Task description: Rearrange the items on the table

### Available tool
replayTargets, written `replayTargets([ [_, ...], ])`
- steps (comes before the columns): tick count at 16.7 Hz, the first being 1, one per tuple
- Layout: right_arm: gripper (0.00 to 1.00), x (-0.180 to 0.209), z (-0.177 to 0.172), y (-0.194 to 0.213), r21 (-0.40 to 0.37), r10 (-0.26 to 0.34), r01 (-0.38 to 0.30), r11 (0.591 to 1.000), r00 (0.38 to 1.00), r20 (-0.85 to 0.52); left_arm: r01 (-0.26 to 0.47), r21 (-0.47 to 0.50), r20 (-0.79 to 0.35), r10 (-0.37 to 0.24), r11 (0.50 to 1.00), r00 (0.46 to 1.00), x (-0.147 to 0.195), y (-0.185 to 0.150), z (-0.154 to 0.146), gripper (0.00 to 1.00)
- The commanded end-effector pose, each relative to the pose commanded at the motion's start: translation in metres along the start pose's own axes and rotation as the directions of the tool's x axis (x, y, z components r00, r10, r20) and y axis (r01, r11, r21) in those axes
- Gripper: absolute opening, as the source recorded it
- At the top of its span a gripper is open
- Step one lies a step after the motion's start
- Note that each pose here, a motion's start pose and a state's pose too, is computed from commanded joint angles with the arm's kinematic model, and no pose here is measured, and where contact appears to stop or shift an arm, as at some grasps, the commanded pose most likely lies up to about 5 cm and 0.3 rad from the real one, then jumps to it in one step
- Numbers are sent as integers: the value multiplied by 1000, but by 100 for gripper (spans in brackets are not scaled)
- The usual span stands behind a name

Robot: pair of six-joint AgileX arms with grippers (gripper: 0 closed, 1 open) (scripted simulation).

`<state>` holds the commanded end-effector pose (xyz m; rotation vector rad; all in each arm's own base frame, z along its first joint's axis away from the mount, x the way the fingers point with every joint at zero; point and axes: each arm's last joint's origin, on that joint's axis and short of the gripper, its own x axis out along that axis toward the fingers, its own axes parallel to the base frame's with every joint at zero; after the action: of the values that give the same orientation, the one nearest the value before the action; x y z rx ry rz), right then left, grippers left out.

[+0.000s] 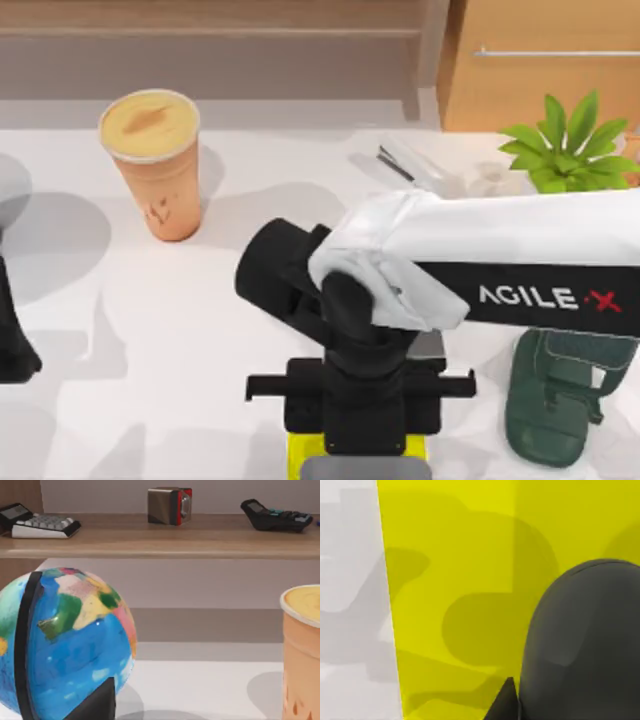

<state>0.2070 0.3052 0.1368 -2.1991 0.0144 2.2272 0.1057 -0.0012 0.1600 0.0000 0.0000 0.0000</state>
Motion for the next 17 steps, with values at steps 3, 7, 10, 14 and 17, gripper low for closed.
replayTargets([
  [3,0,2,0,0,-1,1,-1,1000,1000,0,0,0,0,0,1000,1000,0,0,0,100],
  [7,23,2,0,0,-1,1,-1,1000,1000,0,0,0,0,0,1000,1000,0,0,0,100],
  [10,45,2,0,0,-1,1,-1,1000,1000,0,0,0,0,0,1000,1000,0,0,0,100],
  [14,75,2,0,0,-1,1,-1,1000,1000,0,0,0,0,0,1000,1000,0,0,0,100],
  [17,98,2,0,0,-1,1,-1,1000,1000,0,0,0,0,0,1000,1000,0,0,0,100],
])
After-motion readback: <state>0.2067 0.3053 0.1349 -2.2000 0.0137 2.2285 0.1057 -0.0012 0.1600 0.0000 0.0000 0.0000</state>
